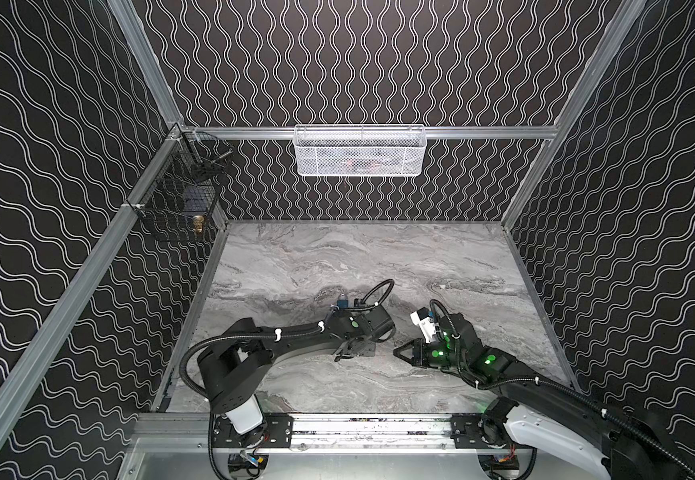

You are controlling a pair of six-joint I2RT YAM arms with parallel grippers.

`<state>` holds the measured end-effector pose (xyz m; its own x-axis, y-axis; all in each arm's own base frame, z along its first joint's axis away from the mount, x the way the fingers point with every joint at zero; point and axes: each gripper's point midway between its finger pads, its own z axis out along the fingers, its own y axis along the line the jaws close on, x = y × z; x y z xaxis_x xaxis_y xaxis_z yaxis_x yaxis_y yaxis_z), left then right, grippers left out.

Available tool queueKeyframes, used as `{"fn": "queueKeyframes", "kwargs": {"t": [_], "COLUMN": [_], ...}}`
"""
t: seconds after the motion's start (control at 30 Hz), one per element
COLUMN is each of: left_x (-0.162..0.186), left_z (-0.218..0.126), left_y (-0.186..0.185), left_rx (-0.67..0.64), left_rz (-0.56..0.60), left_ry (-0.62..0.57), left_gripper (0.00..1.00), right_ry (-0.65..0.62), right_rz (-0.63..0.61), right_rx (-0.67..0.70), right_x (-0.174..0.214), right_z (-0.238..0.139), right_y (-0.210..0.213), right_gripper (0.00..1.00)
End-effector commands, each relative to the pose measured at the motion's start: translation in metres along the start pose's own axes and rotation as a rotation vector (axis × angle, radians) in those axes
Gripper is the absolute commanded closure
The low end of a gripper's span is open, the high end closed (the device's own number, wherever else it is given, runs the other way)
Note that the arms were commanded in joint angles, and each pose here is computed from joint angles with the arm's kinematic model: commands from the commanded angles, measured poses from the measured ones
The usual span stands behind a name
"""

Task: Unlock with the key
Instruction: 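Lift the padlock with the left gripper while the right gripper brings the key toward it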

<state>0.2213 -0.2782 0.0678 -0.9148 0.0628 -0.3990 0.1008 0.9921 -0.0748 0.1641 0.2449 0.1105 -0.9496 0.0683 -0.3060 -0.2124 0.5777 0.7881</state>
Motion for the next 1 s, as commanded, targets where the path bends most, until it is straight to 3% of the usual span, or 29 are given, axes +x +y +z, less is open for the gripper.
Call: {"fn": "queueKeyframes", "kwargs": {"t": [0.0, 0.4, 0.97], "left_x": [-0.026, -0.066, -0.071], "left_z": [-0.020, -0.067, -0.077], "left_y": [-0.004, -0.018, -0.003], "left_rx": [0.024, 0.143, 0.070], "left_rz": [-0.078, -0.177, -0.152], "left_ry": [-0.101, -0.254, -0.282], "left_gripper": [0.81, 0.82, 0.82], "right_ry": [-0.037, -0.122, -0.200], "right_rz": [0.027, 0.037, 0.047], "right_rx": [-0.048, -0.154, -0.251], "right_x": [-0.007, -0.007, -0.025], "right_z": [0.002, 0.023, 0.045], "right_y": [0.014, 0.051, 0.082], "right_gripper": [1.00, 1.00, 1.00]}}
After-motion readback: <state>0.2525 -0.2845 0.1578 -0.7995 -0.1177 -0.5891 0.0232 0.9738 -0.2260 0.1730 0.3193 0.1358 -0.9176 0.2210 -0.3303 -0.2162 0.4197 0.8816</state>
